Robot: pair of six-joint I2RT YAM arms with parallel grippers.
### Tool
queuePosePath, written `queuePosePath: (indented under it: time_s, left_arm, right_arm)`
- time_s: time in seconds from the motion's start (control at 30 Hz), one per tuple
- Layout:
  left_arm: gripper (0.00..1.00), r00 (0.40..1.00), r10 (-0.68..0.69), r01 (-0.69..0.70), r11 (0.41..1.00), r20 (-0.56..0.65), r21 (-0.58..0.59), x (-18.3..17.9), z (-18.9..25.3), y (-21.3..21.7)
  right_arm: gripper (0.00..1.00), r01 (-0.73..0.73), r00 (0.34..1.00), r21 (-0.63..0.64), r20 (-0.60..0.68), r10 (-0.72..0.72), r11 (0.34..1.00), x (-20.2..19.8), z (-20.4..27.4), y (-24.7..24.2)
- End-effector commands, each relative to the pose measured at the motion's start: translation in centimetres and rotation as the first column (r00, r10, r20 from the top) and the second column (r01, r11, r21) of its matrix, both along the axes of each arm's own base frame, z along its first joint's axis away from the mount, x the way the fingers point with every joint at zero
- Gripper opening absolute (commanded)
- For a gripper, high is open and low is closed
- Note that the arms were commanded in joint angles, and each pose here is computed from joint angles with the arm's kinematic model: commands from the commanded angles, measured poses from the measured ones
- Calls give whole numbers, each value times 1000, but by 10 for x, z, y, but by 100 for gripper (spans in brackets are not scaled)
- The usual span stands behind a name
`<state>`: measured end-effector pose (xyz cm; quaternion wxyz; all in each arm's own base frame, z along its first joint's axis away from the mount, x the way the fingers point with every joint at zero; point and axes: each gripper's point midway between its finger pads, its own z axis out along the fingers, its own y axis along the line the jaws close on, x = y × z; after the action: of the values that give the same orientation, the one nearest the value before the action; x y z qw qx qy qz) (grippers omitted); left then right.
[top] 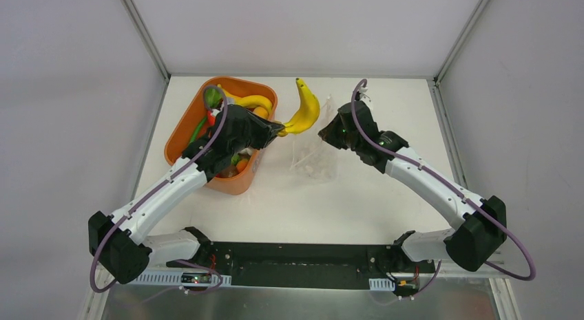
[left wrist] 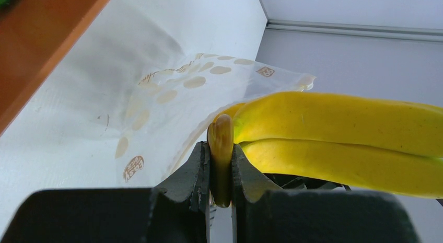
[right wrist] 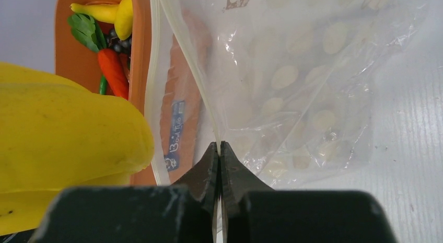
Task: Place the food in the zip-top bag and seal the zipper
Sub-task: Place the fake fruit in the zipper food storage bag.
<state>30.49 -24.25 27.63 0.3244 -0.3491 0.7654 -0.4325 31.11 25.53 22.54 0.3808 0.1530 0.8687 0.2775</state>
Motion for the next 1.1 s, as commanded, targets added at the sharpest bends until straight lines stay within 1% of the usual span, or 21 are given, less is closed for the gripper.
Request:
queuePosePath:
  time_s: [0.0,0.2,0.37,0.53,0.6,0.77,0.93,1.0,1.07]
  left_arm:
    - [0,999,-25,27,996,24,-84,2,12,-18]
    - [0,999,-35,32,996,-33,-88,3,-10,-27]
    - [0,998,-49,45,996,-49,-70,2,-17,-34]
    - [0,995,-3,9,998,-98,55,4,-42,-21]
    - [0,993,22,-12,996,-118,88,3,-51,-15]
    - [0,990,80,-62,986,-117,152,6,-51,-1]
    - [0,991,46,-19,979,-128,201,5,-45,-7]
    - [0,991,-3,29,981,-132,192,3,-42,-17]
    - [0,988,-44,71,982,-151,176,0,-39,-26]
  right_arm:
    - [0,45,998,70,51,-48,997,8,19,-1]
    - [0,52,997,113,49,-57,992,12,22,-2]
    - [0,65,997,131,37,-70,989,13,21,-7]
    - [0,49,997,157,48,-57,986,10,28,-7]
    - [0,45,996,169,69,-58,985,8,35,-10]
    - [0,15,994,184,102,-34,983,5,42,-10]
    - [0,-57,992,201,122,32,978,0,40,0]
    - [0,-64,990,200,136,37,978,0,38,0]
    - [0,-81,983,208,177,44,975,0,40,0]
